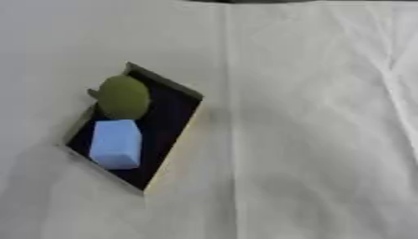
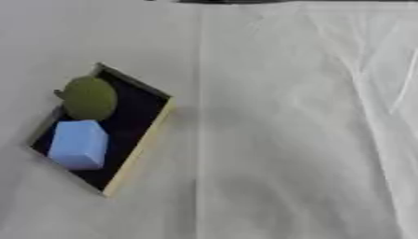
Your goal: Pick up objects on the table and place them in the box.
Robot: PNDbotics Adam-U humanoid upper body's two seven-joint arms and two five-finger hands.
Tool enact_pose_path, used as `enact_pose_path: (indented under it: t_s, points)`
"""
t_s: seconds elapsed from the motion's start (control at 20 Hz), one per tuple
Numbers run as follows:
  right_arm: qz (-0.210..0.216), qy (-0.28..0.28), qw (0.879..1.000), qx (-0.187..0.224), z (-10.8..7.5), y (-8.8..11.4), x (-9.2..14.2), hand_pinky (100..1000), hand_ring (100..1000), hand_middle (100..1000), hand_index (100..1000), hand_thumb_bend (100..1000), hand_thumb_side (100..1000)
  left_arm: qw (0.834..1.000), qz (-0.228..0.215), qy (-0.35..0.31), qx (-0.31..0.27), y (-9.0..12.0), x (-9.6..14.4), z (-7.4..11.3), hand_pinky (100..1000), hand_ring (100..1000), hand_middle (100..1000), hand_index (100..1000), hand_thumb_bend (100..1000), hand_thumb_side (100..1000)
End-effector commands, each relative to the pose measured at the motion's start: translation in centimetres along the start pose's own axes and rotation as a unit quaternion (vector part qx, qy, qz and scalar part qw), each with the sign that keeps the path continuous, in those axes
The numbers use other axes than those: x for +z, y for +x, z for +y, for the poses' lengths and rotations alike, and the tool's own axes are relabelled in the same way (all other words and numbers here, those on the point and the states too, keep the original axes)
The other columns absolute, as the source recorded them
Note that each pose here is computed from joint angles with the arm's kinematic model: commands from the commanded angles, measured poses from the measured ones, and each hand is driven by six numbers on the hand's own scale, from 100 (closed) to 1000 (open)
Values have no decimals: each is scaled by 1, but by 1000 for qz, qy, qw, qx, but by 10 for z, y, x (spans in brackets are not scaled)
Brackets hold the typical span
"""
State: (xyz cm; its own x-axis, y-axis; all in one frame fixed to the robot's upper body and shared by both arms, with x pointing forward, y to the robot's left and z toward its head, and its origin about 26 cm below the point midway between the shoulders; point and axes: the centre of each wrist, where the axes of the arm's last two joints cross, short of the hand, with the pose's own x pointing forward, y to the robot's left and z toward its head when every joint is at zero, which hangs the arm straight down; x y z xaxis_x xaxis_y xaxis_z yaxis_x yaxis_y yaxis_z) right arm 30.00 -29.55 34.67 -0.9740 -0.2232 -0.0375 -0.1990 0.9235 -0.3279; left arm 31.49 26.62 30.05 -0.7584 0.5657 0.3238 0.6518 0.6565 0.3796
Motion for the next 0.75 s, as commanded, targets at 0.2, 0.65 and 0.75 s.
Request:
enact_pose_path:
  t_s: [0.2, 0.65, 0.75]
  points:
    - [5, -7, 1000, 16, -1, 5, -3, 946, 959, 827, 890, 100, 632, 999, -30, 0, -10, 4, -15, -2, 886, 902, 937, 877, 100, 671]
    - [9, 1, 1000, 2, 4, 2, -2, 939, 986, 835, 881, 100, 621, 999, -46, 3, -3, 1, -23, -5, 885, 899, 932, 879, 100, 639]
    - [11, 4, 1000, -3, 4, 2, -2, 934, 960, 824, 880, 100, 621, 999, -45, 2, -3, 1, -22, -5, 886, 903, 936, 881, 100, 638]
